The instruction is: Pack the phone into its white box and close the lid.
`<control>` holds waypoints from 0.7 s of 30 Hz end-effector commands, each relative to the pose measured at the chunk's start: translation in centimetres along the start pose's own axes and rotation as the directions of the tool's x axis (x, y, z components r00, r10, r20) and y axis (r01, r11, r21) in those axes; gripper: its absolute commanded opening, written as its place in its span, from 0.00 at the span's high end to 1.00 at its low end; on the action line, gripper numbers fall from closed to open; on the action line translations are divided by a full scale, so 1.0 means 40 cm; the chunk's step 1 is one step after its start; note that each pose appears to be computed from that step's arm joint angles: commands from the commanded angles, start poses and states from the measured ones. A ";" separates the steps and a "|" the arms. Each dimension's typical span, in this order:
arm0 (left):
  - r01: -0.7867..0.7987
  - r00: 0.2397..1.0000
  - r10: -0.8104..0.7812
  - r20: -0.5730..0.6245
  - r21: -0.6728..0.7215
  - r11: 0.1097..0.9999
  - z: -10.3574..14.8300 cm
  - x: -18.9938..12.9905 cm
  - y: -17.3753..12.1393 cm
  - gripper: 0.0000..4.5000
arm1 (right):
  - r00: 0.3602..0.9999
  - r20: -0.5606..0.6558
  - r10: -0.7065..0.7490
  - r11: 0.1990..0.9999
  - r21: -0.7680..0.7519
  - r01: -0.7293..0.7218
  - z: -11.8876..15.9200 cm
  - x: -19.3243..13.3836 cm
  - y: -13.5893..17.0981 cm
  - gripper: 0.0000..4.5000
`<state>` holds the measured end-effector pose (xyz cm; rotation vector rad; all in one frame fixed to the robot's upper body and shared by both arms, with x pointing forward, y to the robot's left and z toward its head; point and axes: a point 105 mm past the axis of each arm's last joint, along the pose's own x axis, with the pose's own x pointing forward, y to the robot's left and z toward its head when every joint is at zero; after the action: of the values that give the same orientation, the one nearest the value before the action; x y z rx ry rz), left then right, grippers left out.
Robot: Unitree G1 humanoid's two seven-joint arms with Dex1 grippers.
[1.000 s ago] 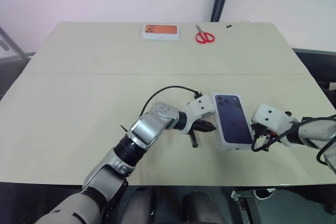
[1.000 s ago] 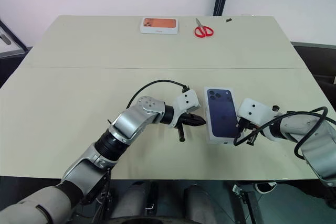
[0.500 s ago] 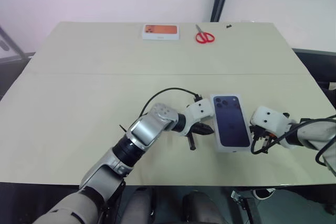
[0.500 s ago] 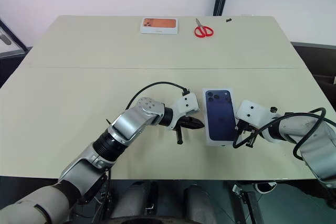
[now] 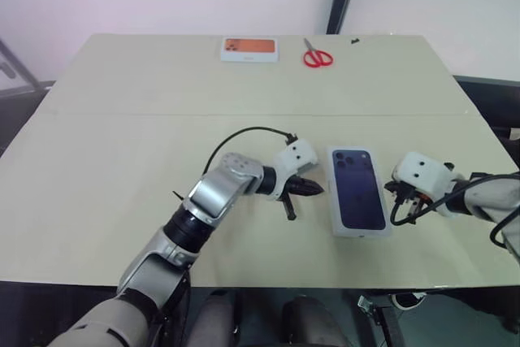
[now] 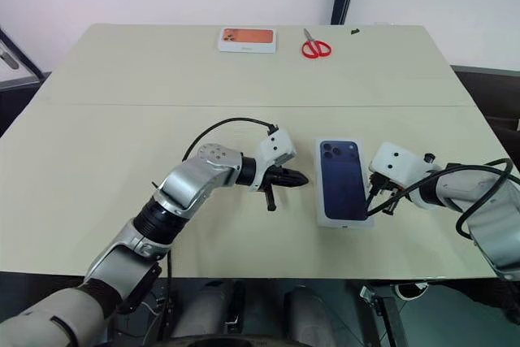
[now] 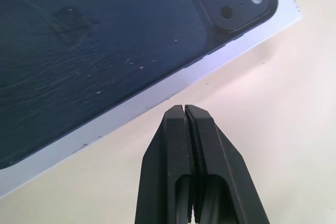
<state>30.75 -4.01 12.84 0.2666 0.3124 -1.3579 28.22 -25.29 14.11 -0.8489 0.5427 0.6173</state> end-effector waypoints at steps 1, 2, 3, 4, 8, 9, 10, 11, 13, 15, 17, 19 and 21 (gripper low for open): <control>-0.047 0.993 0.044 0.112 0.024 0.999 0.070 -0.014 0.024 1.00 | 0.995 0.042 -0.093 0.995 -0.019 0.094 0.028 -0.028 -0.055 0.99; -0.064 0.990 0.060 0.127 0.022 0.998 0.080 -0.014 0.033 1.00 | 0.994 0.053 -0.100 0.995 -0.012 0.101 0.034 -0.030 -0.061 0.99; -0.082 0.987 0.079 0.142 0.021 0.996 0.091 -0.012 0.043 1.00 | 0.993 0.067 -0.101 0.995 -0.007 0.102 0.042 -0.032 -0.064 0.99; -0.095 0.984 0.092 0.155 0.015 0.995 0.105 -0.007 0.053 1.00 | 0.992 0.088 -0.088 0.996 -0.001 0.089 0.055 -0.033 -0.060 0.99; -0.109 0.979 0.106 0.174 0.008 0.994 0.144 0.036 0.069 1.00 | 0.988 0.153 -0.025 0.999 0.029 0.021 0.088 -0.025 -0.029 0.99; -0.116 0.982 0.113 0.154 0.009 0.993 0.141 0.053 0.073 1.00 | 0.987 0.159 -0.016 0.999 0.033 0.011 0.092 -0.020 -0.022 0.99; -0.121 0.983 0.118 0.139 0.011 0.993 0.138 0.064 0.076 1.00 | 0.987 0.161 -0.012 0.999 0.036 0.007 0.093 -0.017 -0.018 0.99; -0.133 0.987 0.132 0.097 0.004 0.991 0.124 0.084 0.082 1.00 | 0.987 0.163 -0.014 0.999 0.049 0.006 0.093 -0.007 -0.013 0.99; -0.144 0.989 0.144 0.031 0.003 0.990 0.100 0.114 0.087 1.00 | 0.986 0.165 -0.025 0.997 0.081 0.012 0.092 0.014 -0.008 0.99; -0.142 0.990 0.142 -0.010 0.014 0.990 0.085 0.132 0.085 1.00 | 0.986 0.164 -0.036 0.993 0.115 0.017 0.091 0.031 -0.005 0.99; -0.134 0.990 0.136 -0.044 0.029 0.991 0.073 0.143 0.080 1.00 | 0.986 0.161 -0.036 0.989 0.146 0.012 0.090 0.046 0.002 0.99; -0.126 0.988 0.129 -0.081 0.042 0.991 0.055 0.151 0.075 1.00 | 0.990 0.140 -0.022 0.986 0.166 -0.002 0.080 0.060 0.016 0.99; -0.130 0.984 0.135 -0.116 0.043 0.991 0.033 0.155 0.075 1.00 | 0.995 0.104 -0.002 0.985 0.171 -0.016 0.061 0.071 0.032 0.99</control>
<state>35.02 -9.75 13.47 0.3378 0.3027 -1.2298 30.05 -21.77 14.01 -0.6462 0.4522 0.6138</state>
